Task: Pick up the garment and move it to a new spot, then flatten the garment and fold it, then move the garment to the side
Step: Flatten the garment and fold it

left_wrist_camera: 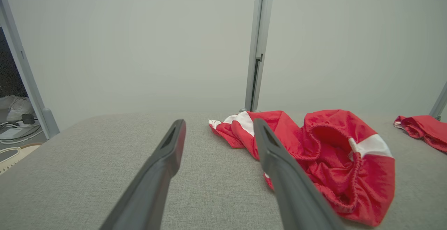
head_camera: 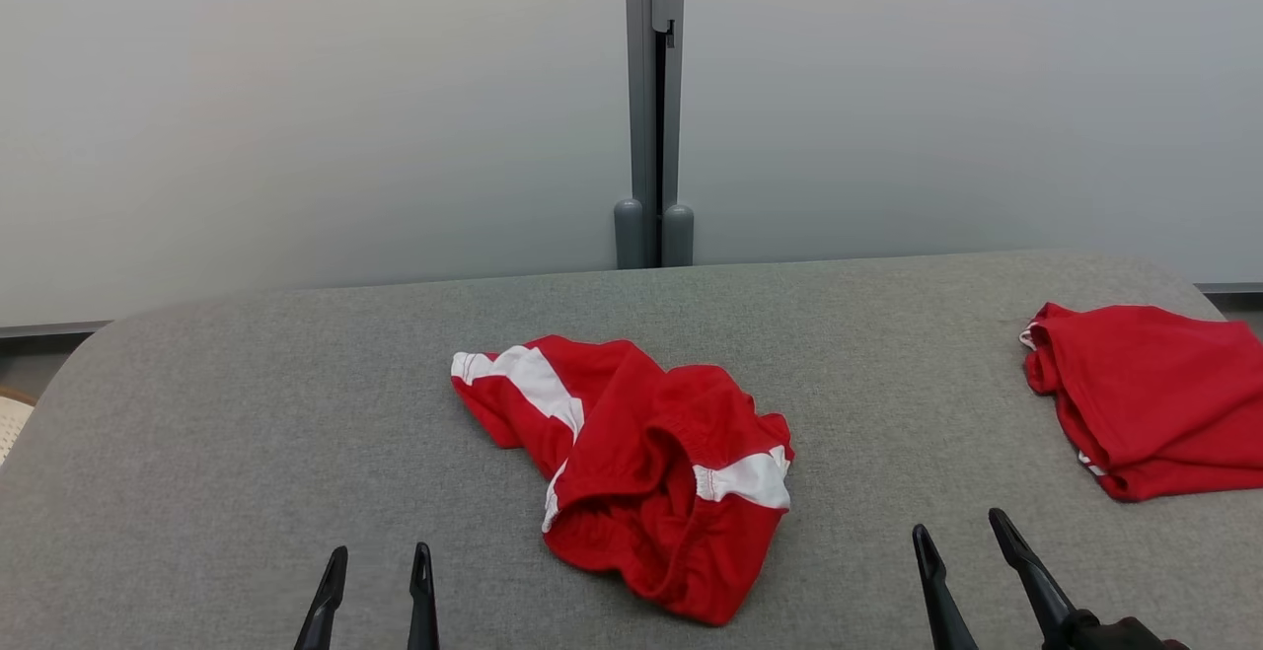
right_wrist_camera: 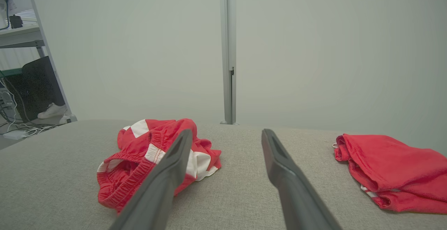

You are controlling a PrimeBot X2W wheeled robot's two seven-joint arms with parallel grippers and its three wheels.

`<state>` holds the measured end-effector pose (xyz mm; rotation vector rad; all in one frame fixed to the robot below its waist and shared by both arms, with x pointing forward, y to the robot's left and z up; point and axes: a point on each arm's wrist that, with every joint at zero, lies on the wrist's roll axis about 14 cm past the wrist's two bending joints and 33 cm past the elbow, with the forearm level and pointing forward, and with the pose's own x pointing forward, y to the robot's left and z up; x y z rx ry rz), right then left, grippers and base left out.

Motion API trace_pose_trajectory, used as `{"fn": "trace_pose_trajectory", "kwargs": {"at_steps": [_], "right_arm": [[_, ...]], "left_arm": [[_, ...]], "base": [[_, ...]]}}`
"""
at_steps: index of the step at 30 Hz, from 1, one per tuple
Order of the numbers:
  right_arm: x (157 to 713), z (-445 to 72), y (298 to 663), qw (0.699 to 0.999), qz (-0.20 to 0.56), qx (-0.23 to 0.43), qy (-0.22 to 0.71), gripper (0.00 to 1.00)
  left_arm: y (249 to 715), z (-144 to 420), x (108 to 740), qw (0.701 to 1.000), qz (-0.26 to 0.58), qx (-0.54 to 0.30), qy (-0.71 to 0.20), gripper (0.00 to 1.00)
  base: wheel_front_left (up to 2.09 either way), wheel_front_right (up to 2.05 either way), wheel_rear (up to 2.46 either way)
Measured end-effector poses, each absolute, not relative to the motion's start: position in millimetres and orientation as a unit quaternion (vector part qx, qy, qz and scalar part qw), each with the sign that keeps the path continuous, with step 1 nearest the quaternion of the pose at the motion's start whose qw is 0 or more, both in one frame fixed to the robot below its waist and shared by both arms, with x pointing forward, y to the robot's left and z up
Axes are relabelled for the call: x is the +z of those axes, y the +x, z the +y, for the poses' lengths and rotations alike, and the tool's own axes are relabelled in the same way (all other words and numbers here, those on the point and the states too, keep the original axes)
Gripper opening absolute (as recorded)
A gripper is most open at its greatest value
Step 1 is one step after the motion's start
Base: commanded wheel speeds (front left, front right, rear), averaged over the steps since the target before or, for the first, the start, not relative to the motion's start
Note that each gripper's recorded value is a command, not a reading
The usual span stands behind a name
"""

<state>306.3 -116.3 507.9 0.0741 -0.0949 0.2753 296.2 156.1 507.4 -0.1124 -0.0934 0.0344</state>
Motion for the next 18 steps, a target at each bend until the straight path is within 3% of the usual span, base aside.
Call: {"fn": "trace_pose_trajectory", "kwargs": {"at_steps": [6,18], "right_arm": [[506.3,-118.8,308.4,0.989,-0.044,0.132,0.040,1.00],[499.9,-121.2,320.9,0.991,-0.031,0.126,0.044,1.00]], "left_arm": [[298.6,140.2,494.8,0.997,-0.024,-0.018,-0.071,1.00],[328.9,34.6,460.9,0.966,0.061,-0.223,-0.117,1.00]], "base": [[0.00,0.00,0.00],[0.00,0.00,0.00]]}}
